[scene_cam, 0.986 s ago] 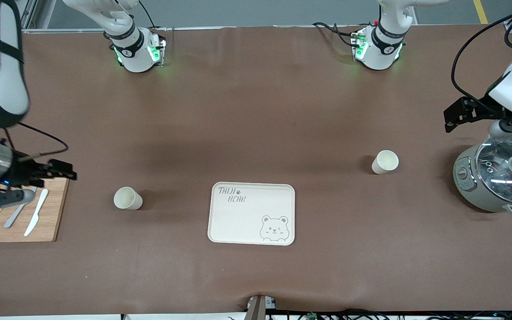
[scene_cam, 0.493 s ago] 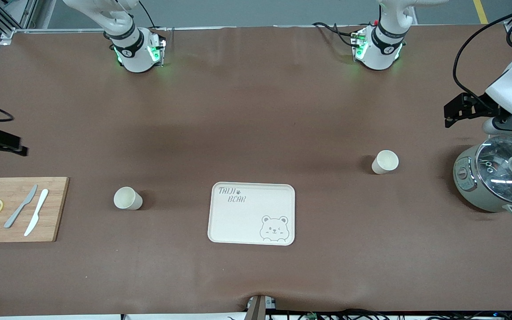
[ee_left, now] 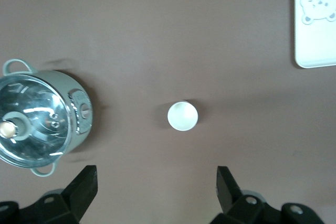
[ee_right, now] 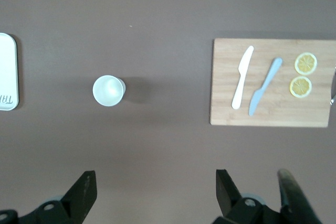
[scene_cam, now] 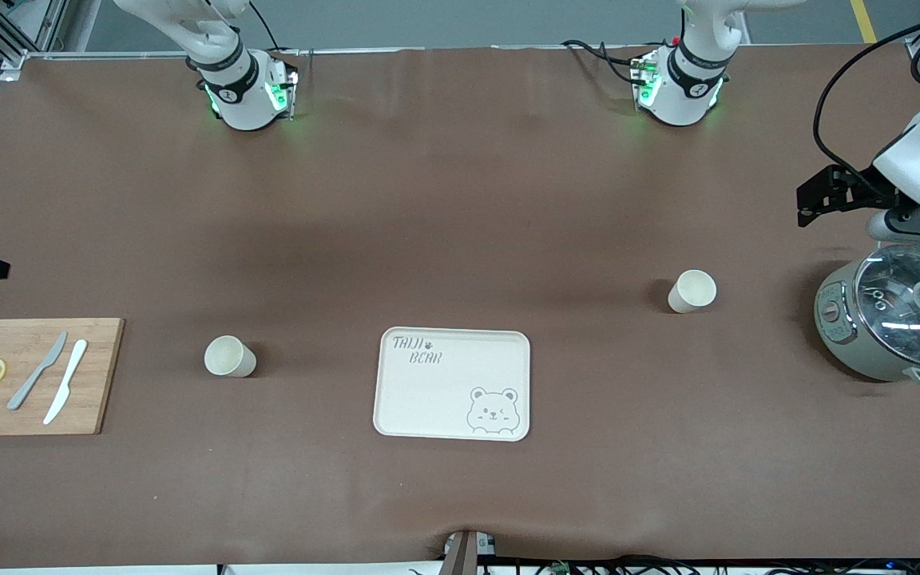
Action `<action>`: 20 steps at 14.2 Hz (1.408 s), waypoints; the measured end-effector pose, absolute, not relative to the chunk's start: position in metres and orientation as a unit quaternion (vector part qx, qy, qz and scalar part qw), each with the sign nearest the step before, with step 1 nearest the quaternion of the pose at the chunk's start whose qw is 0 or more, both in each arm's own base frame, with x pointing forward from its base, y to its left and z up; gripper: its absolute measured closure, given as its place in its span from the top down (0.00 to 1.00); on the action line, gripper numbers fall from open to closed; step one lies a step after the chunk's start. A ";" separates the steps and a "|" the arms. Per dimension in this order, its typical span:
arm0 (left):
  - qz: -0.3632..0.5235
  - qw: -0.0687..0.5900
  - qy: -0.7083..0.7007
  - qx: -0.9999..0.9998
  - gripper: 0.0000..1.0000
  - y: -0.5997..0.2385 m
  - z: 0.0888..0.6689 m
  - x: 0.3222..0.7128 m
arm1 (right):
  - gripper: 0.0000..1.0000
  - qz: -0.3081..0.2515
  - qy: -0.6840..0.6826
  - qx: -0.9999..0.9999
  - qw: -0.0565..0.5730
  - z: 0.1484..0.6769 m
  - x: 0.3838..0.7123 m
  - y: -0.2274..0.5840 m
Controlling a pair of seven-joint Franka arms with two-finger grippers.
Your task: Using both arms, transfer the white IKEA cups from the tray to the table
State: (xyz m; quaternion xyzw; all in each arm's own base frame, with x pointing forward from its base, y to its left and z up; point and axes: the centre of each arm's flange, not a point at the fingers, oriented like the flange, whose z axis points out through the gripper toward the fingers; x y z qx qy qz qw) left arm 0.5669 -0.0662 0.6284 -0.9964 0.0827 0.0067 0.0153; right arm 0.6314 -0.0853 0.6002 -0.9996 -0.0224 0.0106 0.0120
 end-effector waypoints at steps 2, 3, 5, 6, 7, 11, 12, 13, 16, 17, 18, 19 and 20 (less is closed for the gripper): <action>0.009 0.010 0.080 -0.997 1.00 -0.064 0.628 0.567 | 1.00 0.014 -0.011 -1.000 0.012 0.584 0.637 -0.075; 0.011 0.009 0.079 -0.997 1.00 -0.063 0.628 0.566 | 1.00 0.016 -0.002 -1.000 0.012 0.577 0.638 -0.072; 0.019 0.009 0.076 -0.997 1.00 -0.060 0.626 0.565 | 1.00 0.010 0.003 -1.000 0.011 0.564 0.642 -0.066; 0.020 0.009 0.075 -0.997 1.00 -0.059 0.626 0.565 | 1.00 0.007 0.003 -1.000 0.011 0.556 0.644 -0.064; 0.021 0.009 0.074 -0.997 1.00 -0.057 0.626 0.565 | 1.00 0.007 0.001 -1.000 0.011 0.551 0.645 -0.062; 0.025 0.009 0.073 -0.997 1.00 -0.056 0.625 0.564 | 1.00 -0.018 0.001 -1.000 0.011 0.541 0.637 -0.057; 0.026 0.008 0.073 -0.997 1.00 -0.056 0.625 0.564 | 1.00 -0.026 0.002 -1.000 0.012 0.537 0.629 -0.058; 0.026 0.008 0.073 -0.997 1.00 -0.056 0.626 0.564 | 1.00 -0.027 0.003 -1.000 0.013 0.534 0.621 -0.058; 0.029 0.008 0.073 -0.997 1.00 -0.056 0.625 0.563 | 1.00 -0.030 0.003 -0.999 0.016 0.537 0.602 -0.058; 0.029 0.009 0.073 -0.997 1.00 -0.056 0.625 0.563 | 1.00 -0.030 0.003 -0.999 0.016 0.538 0.598 -0.058; 0.030 0.009 0.073 -0.997 1.00 -0.056 0.625 0.562 | 1.00 -0.030 0.003 -0.999 0.017 0.538 0.596 -0.058; 0.032 0.009 0.073 -0.997 1.00 -0.056 0.626 0.562 | 1.00 -0.030 0.003 -0.999 0.017 0.537 0.595 -0.058; 0.033 0.009 0.073 -0.997 1.00 -0.056 0.626 0.561 | 1.00 -0.030 0.003 -0.999 0.017 0.536 0.594 -0.057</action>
